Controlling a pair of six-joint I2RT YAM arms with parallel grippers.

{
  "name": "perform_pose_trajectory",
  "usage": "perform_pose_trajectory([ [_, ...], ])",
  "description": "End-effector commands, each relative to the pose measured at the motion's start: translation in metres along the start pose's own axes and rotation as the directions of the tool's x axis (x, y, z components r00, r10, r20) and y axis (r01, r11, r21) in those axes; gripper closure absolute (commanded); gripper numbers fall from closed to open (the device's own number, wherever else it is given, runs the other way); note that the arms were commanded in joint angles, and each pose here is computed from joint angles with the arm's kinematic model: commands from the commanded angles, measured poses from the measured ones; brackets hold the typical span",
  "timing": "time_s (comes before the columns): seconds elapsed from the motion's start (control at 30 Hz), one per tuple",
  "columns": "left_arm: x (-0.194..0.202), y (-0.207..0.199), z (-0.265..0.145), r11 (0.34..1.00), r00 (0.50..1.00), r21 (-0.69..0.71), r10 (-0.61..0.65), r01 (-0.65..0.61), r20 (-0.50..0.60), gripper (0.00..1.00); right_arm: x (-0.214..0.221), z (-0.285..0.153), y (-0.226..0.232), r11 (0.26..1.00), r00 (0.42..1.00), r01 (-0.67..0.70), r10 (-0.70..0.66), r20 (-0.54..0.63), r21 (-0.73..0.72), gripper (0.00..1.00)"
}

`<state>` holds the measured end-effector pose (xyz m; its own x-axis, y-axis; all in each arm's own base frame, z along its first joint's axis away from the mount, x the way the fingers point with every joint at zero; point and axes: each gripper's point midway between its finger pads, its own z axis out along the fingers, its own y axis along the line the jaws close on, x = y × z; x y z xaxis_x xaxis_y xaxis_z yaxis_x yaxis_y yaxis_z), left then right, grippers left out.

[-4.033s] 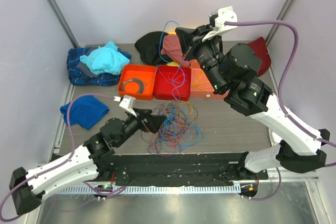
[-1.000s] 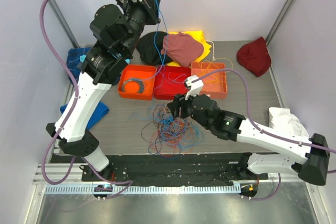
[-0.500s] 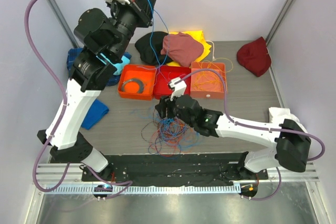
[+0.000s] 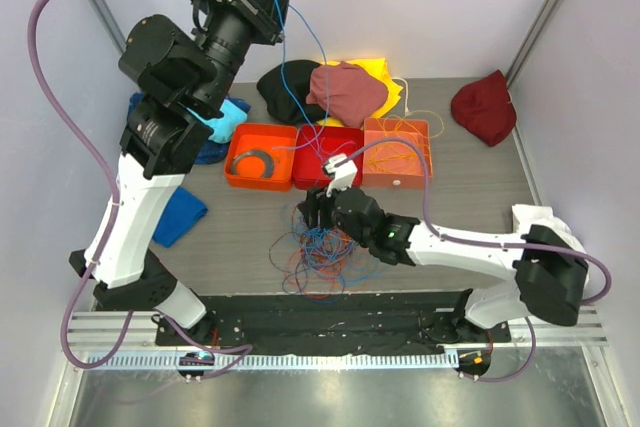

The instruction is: Untangle the cables

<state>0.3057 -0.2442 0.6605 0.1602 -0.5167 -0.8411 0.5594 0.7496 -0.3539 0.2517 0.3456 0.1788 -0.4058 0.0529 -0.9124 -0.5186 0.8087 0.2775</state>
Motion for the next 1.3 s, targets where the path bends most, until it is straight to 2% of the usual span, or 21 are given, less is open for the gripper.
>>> perform_pose_trajectory([
  [0.0,-0.029,-0.015,-0.008,0.996,0.997,0.069,-0.052,0.048,0.063,1.00,-0.004,0.024,0.002,0.999,0.999,0.012,-0.014,0.041,0.039,0.38],
  [0.13,-0.028,-0.016,-0.013,0.996,0.997,0.075,-0.054,0.050,0.051,0.99,0.004,0.042,-0.010,0.991,0.999,0.031,-0.036,0.037,0.126,0.39],
  [0.17,-0.033,-0.016,-0.016,0.996,0.997,0.079,-0.055,0.050,0.059,1.00,0.005,0.044,-0.012,0.990,0.999,0.027,-0.032,0.039,0.137,0.41],
  [0.23,-0.034,-0.015,-0.018,0.996,0.997,0.077,-0.048,0.044,0.057,1.00,0.008,0.048,-0.014,0.989,0.999,0.023,-0.028,0.037,0.144,0.51],
  [0.3,-0.036,-0.014,-0.022,0.997,0.997,0.074,-0.041,0.037,0.060,1.00,0.006,0.048,-0.013,0.990,0.999,0.020,-0.026,0.040,0.141,0.55],
  [0.37,-0.037,-0.013,-0.023,0.997,0.997,0.071,-0.035,0.031,0.062,1.00,0.004,0.046,-0.010,0.992,0.999,0.023,-0.028,0.039,0.124,0.54],
  [0.47,-0.036,-0.013,-0.023,0.997,0.998,0.070,-0.032,0.027,0.060,1.00,-0.002,0.039,-0.007,0.994,0.999,0.018,-0.023,0.045,0.105,0.46],
  [0.63,-0.032,-0.013,-0.020,0.997,0.998,0.073,-0.032,0.028,0.055,1.00,-0.012,0.026,-0.008,0.995,0.998,-0.006,-0.001,0.070,0.096,0.42],
  [1.07,-0.034,-0.023,-0.021,0.991,0.996,0.117,-0.077,0.070,0.055,1.00,0.017,0.041,-0.007,0.996,1.000,0.006,-0.006,-0.002,0.091,0.43],
  [1.2,-0.034,-0.022,-0.024,0.991,0.996,0.114,-0.073,0.067,0.048,1.00,0.015,0.040,-0.013,0.992,1.000,0.007,-0.007,0.004,0.125,0.71],
  [1.23,-0.034,-0.021,-0.024,0.992,0.996,0.111,-0.069,0.063,0.049,1.00,0.007,0.036,-0.016,0.990,1.000,0.005,-0.009,0.023,0.139,0.84],
  [1.27,-0.029,-0.019,-0.024,0.993,0.997,0.105,-0.062,0.057,0.038,1.00,0.001,0.033,-0.015,0.990,0.999,0.003,-0.008,0.038,0.140,0.90],
])
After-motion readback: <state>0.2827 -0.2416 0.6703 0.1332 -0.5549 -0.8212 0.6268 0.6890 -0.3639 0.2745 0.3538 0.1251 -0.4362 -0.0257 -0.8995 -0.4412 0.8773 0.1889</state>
